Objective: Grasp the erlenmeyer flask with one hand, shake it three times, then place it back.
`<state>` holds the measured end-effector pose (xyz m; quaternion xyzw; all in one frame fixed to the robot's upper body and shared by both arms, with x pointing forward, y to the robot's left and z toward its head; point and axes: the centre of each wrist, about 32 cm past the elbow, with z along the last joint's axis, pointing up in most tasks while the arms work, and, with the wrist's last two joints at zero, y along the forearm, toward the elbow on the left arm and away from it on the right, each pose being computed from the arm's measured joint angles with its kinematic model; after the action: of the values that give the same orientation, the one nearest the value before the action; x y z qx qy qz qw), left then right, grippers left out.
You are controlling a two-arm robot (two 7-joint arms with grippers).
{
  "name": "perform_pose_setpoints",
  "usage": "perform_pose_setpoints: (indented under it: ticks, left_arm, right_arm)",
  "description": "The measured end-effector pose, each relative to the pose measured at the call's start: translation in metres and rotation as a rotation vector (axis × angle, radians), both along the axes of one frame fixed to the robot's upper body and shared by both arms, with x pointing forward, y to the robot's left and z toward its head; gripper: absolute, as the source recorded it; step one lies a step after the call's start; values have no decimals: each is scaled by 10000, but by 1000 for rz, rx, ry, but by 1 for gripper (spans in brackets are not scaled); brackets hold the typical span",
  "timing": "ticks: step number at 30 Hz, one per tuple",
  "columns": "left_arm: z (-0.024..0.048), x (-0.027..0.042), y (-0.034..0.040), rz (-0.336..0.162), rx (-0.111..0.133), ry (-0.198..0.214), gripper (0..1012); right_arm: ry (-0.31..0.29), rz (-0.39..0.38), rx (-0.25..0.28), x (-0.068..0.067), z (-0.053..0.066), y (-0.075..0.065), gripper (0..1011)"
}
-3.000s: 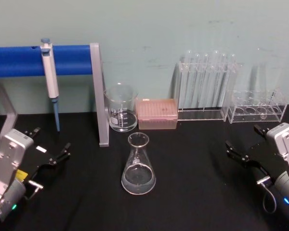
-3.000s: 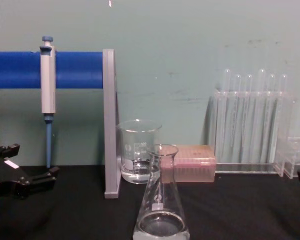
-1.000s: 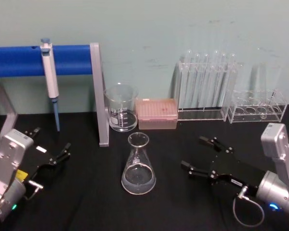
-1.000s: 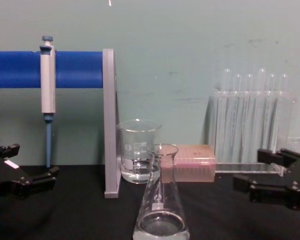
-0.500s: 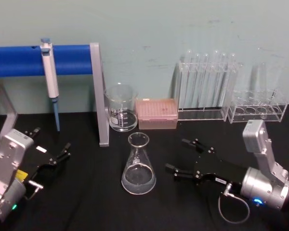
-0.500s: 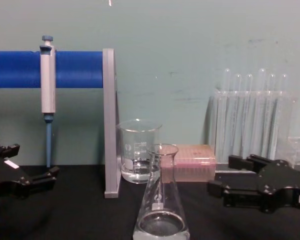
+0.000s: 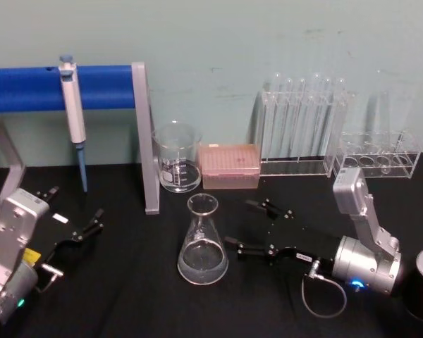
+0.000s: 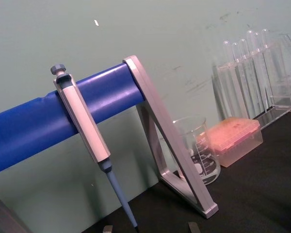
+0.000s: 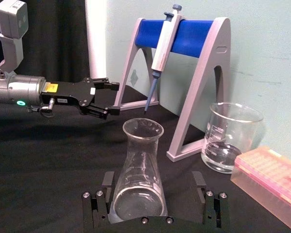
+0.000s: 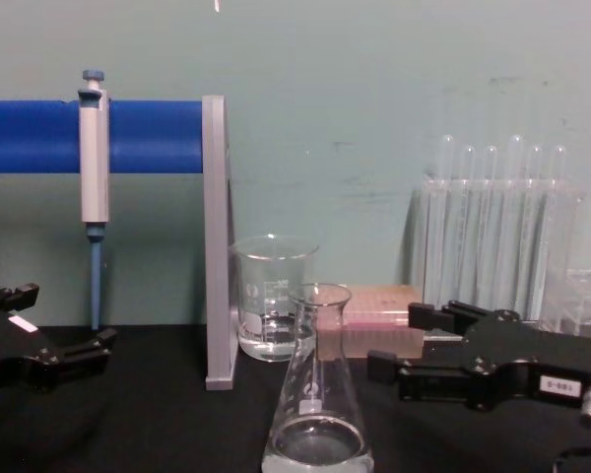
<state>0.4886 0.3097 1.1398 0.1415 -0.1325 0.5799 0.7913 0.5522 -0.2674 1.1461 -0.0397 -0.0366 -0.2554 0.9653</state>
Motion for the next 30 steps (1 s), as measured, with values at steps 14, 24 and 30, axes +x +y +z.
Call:
perform_pose_setpoints:
  ticks: [14,24,30]
  left_arm:
    - [0,0,0,0,0,0,1001]
    - [0,0,0,0,0,0,1001]
    - [0,0,0,0,0,0,1001]
  right_arm:
    - [9,24,13,104,-5,148,1000]
    - [12,21,18,134,-6,256,1000]
    - [13,8,10,136,-12,335,1000]
